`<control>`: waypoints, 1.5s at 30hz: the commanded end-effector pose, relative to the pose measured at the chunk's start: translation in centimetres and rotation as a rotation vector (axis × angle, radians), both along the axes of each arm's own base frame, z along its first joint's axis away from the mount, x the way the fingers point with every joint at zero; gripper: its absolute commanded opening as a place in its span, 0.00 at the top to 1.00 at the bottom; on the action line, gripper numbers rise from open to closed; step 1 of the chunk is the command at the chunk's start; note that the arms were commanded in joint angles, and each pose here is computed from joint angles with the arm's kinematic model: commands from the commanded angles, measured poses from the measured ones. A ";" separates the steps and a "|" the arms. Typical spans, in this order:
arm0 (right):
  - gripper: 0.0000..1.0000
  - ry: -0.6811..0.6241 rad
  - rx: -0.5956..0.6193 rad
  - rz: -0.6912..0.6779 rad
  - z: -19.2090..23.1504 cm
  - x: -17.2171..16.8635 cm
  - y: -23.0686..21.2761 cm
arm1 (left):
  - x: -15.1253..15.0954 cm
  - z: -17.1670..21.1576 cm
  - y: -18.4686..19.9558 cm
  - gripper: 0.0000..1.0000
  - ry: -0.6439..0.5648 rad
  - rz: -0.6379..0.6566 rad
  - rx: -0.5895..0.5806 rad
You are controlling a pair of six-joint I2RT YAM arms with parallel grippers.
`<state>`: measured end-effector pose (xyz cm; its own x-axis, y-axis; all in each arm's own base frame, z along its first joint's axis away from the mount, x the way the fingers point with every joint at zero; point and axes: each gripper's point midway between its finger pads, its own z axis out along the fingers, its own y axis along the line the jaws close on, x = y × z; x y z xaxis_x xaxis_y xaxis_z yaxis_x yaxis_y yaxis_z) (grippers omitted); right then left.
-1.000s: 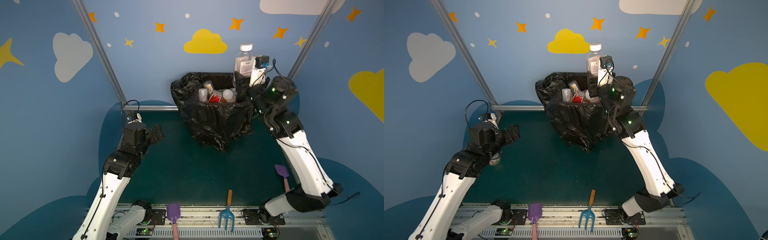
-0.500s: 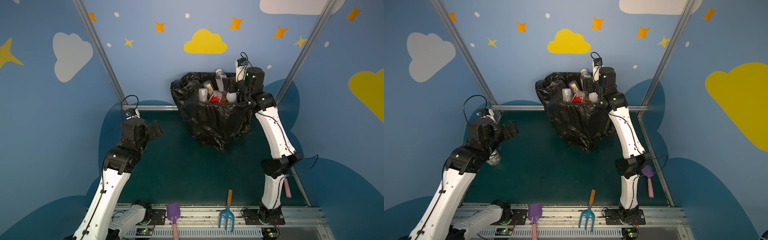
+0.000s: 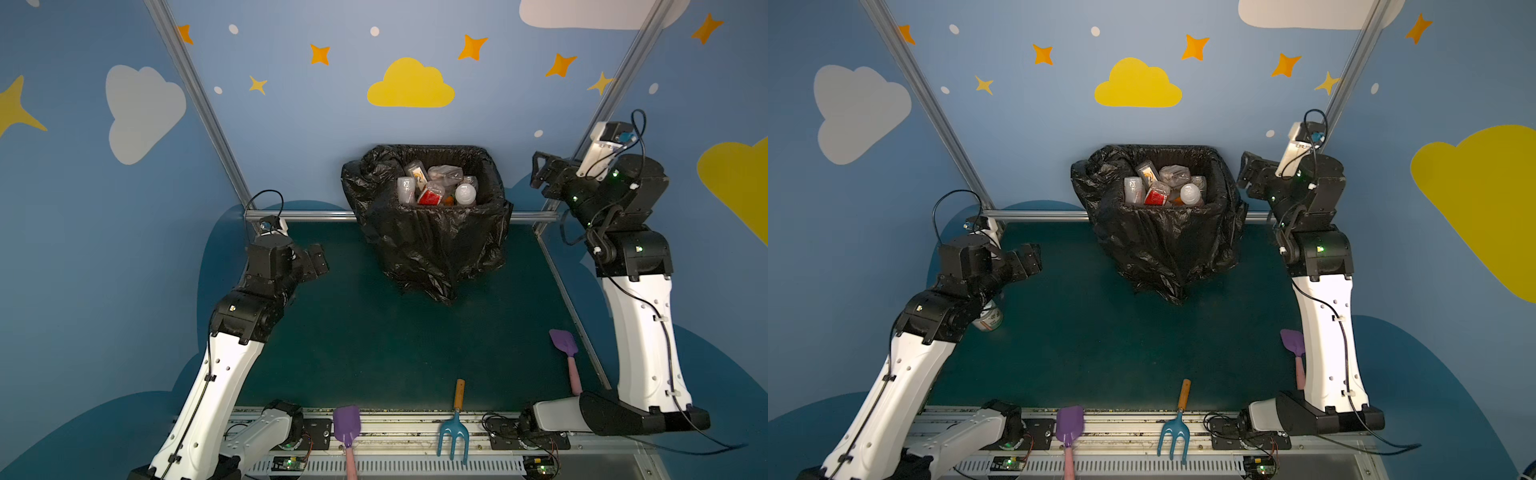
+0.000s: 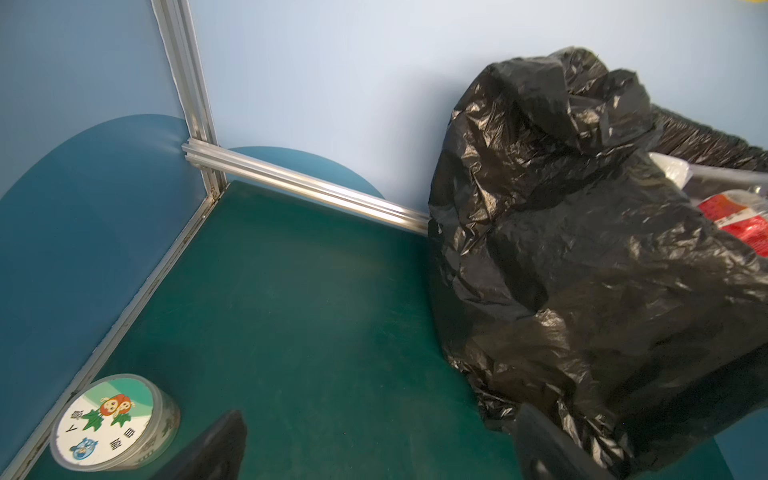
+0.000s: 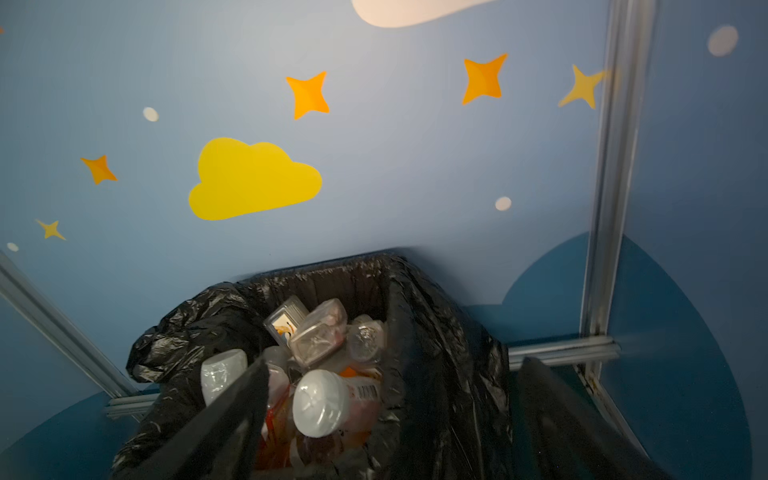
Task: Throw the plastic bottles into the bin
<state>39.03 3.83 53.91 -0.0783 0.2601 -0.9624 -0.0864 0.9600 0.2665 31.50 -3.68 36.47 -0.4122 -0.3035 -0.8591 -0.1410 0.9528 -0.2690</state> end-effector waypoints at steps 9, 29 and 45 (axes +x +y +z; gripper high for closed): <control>0.08 0.377 0.220 -0.044 -14.9 -5.6 -5.7 | 1.4 -5.4 3.3 0.00 0.093 0.052 -0.081; 0.06 0.525 0.276 -0.097 -28.6 -4.9 -9.3 | 7.7 -25.4 7.5 0.00 0.139 0.102 0.065; 0.06 0.290 -0.154 -0.086 -37.4 -4.3 -5.2 | 9.1 -28.1 6.6 0.00 0.118 0.040 0.143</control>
<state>33.19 -0.02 13.30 -0.5353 0.1998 -0.8207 0.0511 0.9775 0.2047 39.62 3.05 7.48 -0.5244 -0.2234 -0.8217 -0.2239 0.9672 -0.1201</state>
